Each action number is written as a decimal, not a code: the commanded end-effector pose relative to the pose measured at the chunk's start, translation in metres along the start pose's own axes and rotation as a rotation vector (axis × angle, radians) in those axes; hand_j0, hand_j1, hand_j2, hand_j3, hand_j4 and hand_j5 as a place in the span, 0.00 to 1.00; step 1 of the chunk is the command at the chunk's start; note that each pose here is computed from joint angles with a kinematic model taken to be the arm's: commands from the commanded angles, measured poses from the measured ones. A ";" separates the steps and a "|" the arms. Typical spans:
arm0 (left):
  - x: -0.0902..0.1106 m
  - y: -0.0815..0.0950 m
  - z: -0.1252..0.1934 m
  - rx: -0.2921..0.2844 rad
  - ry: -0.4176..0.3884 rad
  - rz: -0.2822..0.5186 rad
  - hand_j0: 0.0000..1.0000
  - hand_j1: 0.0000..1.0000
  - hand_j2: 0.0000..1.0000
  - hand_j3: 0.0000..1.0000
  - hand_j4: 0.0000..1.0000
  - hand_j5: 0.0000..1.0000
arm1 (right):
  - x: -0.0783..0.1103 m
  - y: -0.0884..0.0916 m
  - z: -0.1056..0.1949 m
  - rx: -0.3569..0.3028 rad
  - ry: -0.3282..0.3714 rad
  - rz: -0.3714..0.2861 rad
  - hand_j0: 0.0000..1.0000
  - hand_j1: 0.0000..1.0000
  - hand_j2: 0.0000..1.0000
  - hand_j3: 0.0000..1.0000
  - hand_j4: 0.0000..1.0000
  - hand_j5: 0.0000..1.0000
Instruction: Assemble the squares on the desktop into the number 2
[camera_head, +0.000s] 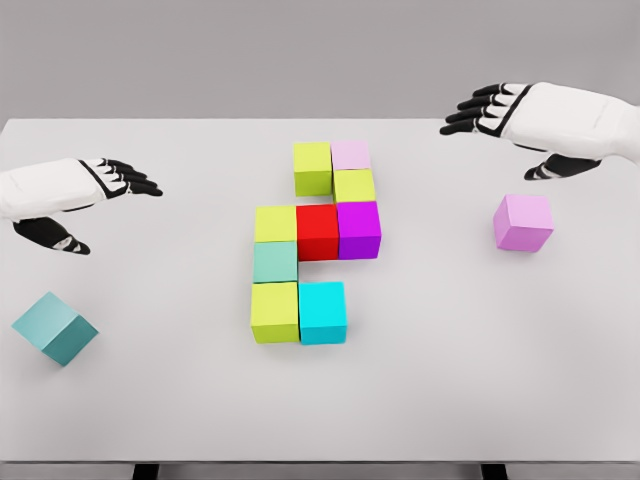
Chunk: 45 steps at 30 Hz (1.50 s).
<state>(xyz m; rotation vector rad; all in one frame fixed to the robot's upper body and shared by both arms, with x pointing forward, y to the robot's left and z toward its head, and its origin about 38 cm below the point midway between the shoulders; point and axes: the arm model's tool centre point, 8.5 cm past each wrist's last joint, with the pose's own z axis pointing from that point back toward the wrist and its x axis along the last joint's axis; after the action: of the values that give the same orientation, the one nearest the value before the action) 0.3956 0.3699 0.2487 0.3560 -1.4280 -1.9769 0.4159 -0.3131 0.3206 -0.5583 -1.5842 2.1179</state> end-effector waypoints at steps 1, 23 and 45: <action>0.000 0.001 0.000 0.004 0.000 0.005 1.00 1.00 1.00 1.00 1.00 1.00 | 0.000 0.000 0.001 0.002 0.001 -0.002 1.00 1.00 1.00 1.00 1.00 1.00; 0.008 -0.043 0.086 -0.197 0.099 0.130 1.00 1.00 1.00 1.00 1.00 1.00 | -0.047 0.094 0.043 0.255 0.181 -0.177 1.00 1.00 1.00 1.00 1.00 1.00; 0.006 -0.080 0.072 -0.256 0.084 0.157 1.00 1.00 1.00 1.00 1.00 1.00 | -0.056 0.131 0.009 0.306 0.183 -0.238 1.00 1.00 1.00 1.00 1.00 1.00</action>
<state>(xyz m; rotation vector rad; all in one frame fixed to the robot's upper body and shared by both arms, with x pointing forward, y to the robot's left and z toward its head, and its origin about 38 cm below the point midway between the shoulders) 0.3222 0.4311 0.2055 0.1766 -1.1181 -1.9340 0.4442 -0.3847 0.2041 -0.4333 -1.1442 2.0148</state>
